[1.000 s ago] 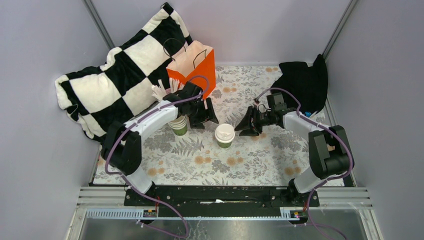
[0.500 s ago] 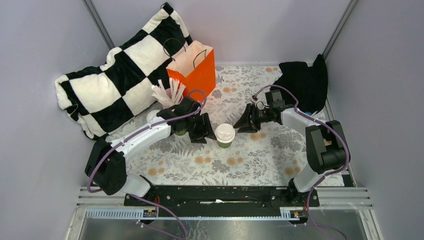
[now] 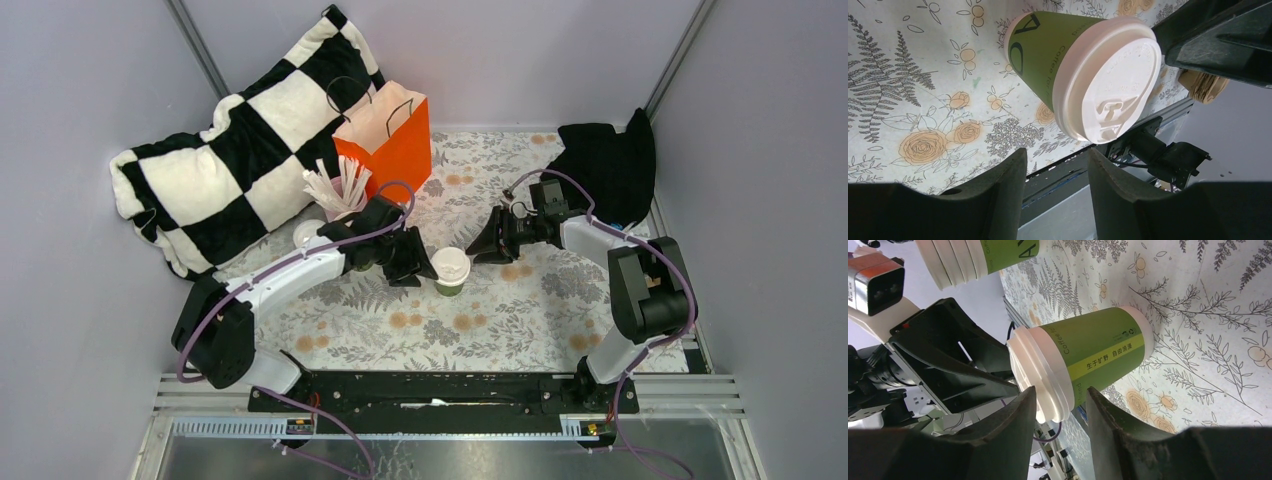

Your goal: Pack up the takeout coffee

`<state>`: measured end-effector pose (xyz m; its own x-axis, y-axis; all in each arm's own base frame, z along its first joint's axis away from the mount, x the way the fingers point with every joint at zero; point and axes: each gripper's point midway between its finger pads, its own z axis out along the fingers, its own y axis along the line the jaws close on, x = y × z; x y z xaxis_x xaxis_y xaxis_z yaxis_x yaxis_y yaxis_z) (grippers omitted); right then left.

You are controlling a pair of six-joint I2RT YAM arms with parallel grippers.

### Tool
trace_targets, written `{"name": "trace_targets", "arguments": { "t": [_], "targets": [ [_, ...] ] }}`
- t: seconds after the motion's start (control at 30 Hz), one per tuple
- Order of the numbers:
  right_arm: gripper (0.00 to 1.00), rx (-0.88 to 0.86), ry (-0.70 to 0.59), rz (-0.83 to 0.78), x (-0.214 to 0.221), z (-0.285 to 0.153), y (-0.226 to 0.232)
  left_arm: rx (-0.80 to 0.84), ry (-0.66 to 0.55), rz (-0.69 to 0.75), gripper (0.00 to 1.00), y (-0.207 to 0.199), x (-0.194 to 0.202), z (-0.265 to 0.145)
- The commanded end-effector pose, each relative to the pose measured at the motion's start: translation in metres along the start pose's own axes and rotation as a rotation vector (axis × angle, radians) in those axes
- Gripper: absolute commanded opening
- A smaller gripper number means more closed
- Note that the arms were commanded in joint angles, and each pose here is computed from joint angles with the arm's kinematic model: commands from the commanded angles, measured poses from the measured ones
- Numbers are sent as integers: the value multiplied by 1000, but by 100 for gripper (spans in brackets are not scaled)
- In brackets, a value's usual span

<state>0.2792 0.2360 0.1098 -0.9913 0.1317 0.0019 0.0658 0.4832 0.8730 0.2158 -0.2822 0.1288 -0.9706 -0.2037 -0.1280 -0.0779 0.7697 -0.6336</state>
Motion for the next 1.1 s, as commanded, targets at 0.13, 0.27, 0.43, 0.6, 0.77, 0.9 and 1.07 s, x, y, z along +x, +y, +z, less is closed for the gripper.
{"name": "trace_targets", "arguments": {
  "t": [0.13, 0.27, 0.43, 0.6, 0.77, 0.9, 1.07],
  "targets": [
    [47, -49, 4, -12, -6, 1, 10, 4, -10, 8, 47, 1, -4, 8],
    [47, -50, 6, -9, -5, 1, 9, 3, -15, 4, 48, 2, -7, 13],
    [47, -50, 13, 0, -2, 3, 4, -26, -32, 28, 48, 0, -17, 16],
    [46, -40, 14, 6, -1, 4, -1, -40, -26, 28, 48, 3, -17, 20],
    [42, -40, 8, 41, 1, 8, -8, -58, -16, 26, 48, 8, -16, 23],
    [40, -11, 11, 89, 6, 12, -22, -74, -11, 23, 48, 12, -16, 26],
    [40, 52, 22, 140, 17, 16, -46, -117, 3, 11, 47, 25, -10, 29]
  ]
}}
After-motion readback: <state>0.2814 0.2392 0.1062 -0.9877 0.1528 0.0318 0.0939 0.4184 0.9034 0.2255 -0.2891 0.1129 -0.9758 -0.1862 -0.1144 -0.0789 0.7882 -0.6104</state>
